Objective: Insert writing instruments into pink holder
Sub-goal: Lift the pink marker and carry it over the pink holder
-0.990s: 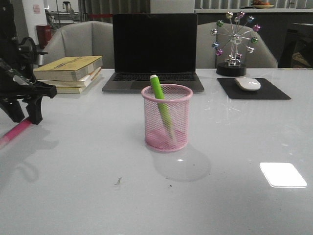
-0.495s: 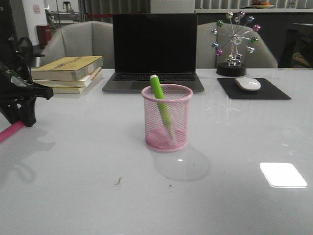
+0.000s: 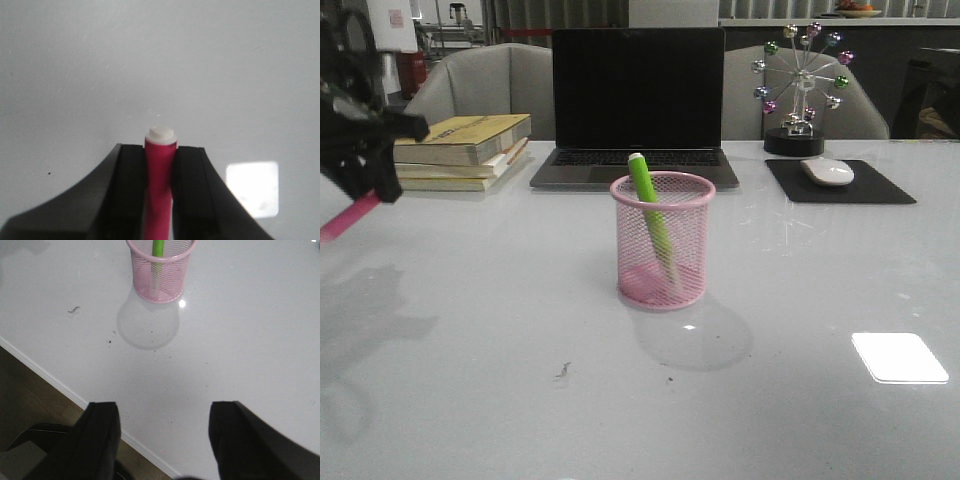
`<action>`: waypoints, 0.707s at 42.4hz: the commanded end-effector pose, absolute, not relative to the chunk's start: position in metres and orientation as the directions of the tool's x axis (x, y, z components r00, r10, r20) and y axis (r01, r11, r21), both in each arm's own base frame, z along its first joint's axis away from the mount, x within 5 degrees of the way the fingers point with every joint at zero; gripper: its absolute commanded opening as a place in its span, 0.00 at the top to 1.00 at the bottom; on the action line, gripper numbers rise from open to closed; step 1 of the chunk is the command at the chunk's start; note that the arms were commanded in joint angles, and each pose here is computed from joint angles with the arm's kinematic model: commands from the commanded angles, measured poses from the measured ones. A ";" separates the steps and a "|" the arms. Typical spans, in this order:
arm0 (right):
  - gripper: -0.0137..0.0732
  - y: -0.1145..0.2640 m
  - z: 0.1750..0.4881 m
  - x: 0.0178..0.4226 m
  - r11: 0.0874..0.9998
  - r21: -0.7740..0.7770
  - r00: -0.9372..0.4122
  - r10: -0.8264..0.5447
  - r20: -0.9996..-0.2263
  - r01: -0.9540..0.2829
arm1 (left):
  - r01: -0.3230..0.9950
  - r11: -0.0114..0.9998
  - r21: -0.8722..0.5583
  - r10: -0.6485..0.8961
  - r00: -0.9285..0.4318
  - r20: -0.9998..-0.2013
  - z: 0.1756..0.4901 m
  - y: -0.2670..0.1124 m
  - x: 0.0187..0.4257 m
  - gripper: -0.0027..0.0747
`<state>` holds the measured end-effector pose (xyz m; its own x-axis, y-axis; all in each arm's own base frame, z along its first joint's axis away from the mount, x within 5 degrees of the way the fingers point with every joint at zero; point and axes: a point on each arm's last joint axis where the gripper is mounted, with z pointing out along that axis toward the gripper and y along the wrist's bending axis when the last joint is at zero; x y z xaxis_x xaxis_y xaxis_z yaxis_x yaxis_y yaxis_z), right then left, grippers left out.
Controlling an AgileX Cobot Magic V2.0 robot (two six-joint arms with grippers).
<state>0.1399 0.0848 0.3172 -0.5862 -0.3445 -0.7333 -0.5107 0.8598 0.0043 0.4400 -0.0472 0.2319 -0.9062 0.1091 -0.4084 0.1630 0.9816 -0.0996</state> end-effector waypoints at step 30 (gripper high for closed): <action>0.27 0.086 0.331 0.142 0.859 -0.008 -0.522 -0.318 -0.791 -0.512 | 0.513 0.858 -0.035 -0.019 -0.036 -0.999 0.338 -0.195 0.259 0.85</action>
<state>0.1399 0.0848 0.3172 -0.5862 -0.3445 -0.7333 -0.5107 0.8598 0.0043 0.2646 -0.1788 0.3127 -0.2285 0.1040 -0.9680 0.5183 0.8547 -0.0305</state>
